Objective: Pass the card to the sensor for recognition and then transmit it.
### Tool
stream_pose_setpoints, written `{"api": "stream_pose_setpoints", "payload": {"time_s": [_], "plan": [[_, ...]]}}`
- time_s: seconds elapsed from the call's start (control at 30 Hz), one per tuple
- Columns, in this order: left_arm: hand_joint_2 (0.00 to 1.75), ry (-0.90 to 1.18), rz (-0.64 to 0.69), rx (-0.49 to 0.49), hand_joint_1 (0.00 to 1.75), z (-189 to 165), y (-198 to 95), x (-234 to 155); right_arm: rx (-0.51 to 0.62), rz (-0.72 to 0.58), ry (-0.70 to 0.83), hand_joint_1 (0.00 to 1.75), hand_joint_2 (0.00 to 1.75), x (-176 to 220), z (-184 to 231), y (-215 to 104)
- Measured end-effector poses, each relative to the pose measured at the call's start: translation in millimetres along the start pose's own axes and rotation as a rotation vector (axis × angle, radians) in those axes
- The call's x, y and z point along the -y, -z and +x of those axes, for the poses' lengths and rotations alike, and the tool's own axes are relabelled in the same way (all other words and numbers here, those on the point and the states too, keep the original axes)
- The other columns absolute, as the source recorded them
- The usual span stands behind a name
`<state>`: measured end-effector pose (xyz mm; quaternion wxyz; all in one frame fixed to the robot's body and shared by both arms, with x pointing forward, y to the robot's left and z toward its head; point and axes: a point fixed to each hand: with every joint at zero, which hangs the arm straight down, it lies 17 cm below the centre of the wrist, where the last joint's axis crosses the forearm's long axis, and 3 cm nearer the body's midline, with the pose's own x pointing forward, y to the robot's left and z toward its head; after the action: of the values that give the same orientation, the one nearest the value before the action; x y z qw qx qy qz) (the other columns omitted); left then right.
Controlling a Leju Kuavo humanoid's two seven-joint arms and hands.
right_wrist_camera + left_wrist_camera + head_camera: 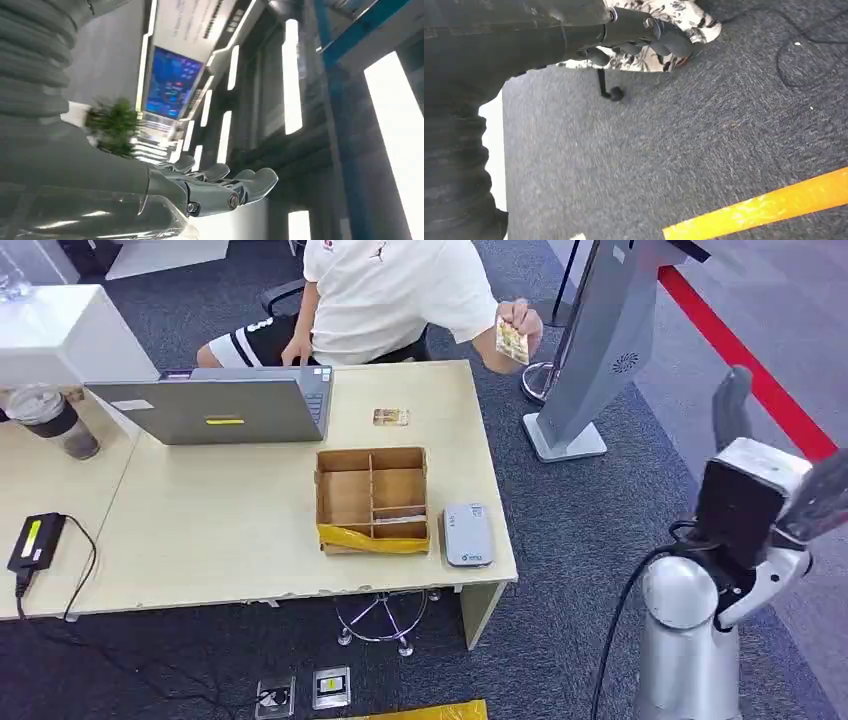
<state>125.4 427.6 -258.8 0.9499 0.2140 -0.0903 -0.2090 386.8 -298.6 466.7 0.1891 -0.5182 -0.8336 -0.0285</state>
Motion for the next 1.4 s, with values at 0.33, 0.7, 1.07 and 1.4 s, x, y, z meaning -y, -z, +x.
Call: {"api": "stream_pose_setpoints", "payload": {"time_s": [0.33, 0.7, 1.07, 1.4], "plan": [[1.75, 0.098, -0.009, 0.012, 0.0, 7, -2, 7, 0.369, 0.637, 0.201, 0.0, 1.75, -150, 195, -112], [1.75, 0.169, -0.012, 0.013, 0.0, 6, -3, 11, 0.437, 0.986, 0.129, 0.0, 1.75, -230, 198, -224], [1.75, 0.19, -0.016, 0.004, 0.0, 4, -3, 14, 0.449, 1.081, 0.082, 0.0, 1.75, -249, 192, -261], [1.75, 0.201, -0.016, 0.007, 0.0, 4, -3, 14, 0.448, 1.107, 0.059, 0.0, 1.75, -253, 187, -271]]}}
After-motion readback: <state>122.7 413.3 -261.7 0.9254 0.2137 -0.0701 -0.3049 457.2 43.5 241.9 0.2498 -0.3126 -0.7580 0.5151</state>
